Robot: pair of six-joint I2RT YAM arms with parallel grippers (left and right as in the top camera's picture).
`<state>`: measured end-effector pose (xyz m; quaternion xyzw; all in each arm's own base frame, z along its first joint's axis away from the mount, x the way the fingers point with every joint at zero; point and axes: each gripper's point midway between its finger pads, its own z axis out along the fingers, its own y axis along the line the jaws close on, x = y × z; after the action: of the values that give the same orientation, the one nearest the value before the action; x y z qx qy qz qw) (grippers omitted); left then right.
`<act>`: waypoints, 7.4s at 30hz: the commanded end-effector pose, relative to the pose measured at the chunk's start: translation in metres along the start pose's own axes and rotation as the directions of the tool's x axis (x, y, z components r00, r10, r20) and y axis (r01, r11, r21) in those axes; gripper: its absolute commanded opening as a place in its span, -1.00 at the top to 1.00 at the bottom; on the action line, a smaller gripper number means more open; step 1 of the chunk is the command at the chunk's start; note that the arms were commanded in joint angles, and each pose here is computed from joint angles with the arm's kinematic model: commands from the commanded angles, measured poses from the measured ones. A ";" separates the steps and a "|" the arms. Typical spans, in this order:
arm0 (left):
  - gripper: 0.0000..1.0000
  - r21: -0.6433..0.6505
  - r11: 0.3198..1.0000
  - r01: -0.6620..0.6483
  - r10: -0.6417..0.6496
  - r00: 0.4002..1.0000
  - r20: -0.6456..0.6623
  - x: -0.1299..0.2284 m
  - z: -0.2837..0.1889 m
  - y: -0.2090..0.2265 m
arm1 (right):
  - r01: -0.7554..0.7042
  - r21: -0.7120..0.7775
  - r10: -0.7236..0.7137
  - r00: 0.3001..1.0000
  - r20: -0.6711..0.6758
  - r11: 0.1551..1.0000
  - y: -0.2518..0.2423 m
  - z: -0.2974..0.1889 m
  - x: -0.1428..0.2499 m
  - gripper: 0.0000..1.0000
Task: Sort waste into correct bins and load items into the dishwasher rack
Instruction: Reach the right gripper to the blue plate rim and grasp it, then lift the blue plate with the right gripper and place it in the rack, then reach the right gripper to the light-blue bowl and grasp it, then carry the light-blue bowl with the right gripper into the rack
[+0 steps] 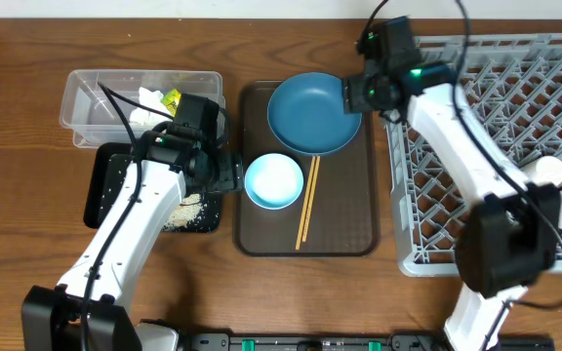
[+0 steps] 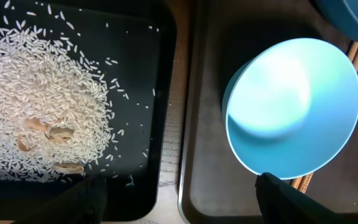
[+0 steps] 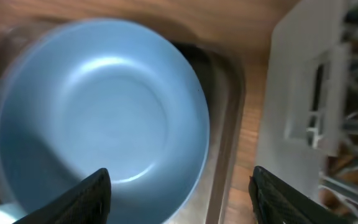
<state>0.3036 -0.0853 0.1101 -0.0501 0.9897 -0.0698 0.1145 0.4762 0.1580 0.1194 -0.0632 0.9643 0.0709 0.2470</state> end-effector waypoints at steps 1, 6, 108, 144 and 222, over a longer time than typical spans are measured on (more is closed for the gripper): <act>-0.59 -0.015 1.000 -0.009 0.010 1.000 0.017 -0.002 -0.004 0.002 | -0.064 0.085 0.066 0.997 -0.031 0.994 -0.005 0.026 0.011 -0.39; -0.60 -0.015 1.000 -0.009 0.009 1.000 0.016 -0.002 -0.004 0.002 | -0.127 0.125 0.137 0.987 -0.080 0.984 -0.012 0.057 0.029 -0.29; -0.61 -0.015 1.000 -0.009 0.009 1.000 0.016 -0.002 -0.004 0.002 | 0.154 0.948 -0.098 0.986 -0.131 0.277 -0.445 -0.185 -0.024 0.79; -0.61 -0.077 0.997 -0.001 0.000 1.000 -0.007 0.004 -0.005 0.016 | -0.069 -0.048 0.078 0.970 0.232 0.996 -0.127 -0.167 -0.032 -0.12; -0.62 -0.105 0.991 0.085 -0.088 0.996 -0.031 0.007 -0.007 0.039 | 0.285 0.916 -0.149 0.956 -0.252 0.282 -0.327 -0.152 -0.049 0.98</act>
<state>0.2902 -0.0508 0.1052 -0.0939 0.9917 -0.0299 0.0820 0.5078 -0.1682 0.2462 -0.0588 0.8292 -0.5077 0.2264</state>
